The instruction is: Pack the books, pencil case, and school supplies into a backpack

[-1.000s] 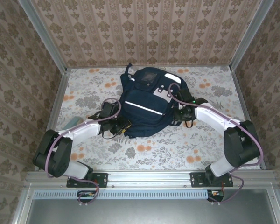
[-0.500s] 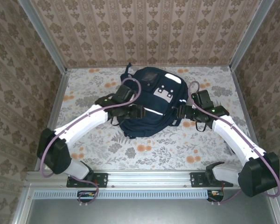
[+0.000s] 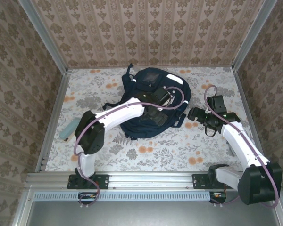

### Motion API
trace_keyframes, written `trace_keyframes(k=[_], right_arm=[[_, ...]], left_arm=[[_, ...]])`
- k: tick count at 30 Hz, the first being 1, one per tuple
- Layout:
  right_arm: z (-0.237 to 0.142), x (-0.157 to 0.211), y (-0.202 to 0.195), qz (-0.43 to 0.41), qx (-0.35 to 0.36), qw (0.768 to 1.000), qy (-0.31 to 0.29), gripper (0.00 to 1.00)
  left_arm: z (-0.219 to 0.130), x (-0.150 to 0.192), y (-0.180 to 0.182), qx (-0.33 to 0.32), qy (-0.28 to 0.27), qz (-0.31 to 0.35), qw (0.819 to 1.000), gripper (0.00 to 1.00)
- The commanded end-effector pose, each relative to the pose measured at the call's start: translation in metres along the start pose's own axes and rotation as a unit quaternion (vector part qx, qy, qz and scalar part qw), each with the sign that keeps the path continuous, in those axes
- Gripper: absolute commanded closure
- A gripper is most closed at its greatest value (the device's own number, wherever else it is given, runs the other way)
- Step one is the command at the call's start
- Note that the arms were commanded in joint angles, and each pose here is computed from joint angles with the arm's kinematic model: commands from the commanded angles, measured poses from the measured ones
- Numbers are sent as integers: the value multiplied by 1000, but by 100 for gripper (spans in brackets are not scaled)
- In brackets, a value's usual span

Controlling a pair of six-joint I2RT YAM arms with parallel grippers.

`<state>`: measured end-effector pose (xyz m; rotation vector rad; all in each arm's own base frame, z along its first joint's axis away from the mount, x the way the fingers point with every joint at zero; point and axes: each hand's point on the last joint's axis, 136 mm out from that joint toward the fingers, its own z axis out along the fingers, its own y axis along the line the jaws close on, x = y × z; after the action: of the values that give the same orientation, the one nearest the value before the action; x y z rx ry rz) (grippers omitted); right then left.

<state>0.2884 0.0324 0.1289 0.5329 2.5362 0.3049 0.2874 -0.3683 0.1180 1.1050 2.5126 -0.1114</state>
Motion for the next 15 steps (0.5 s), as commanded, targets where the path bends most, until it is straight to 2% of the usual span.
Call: trace_keyframes(k=[1, 15], right_arm=[[-1, 2, 6, 13, -26, 1000, 3, 4], [5, 5, 10, 22, -41, 999, 18, 5]], left_arm=[[-2, -2, 5, -33, 19, 44, 998, 28], [22, 9, -5, -33, 56, 89, 994, 23]])
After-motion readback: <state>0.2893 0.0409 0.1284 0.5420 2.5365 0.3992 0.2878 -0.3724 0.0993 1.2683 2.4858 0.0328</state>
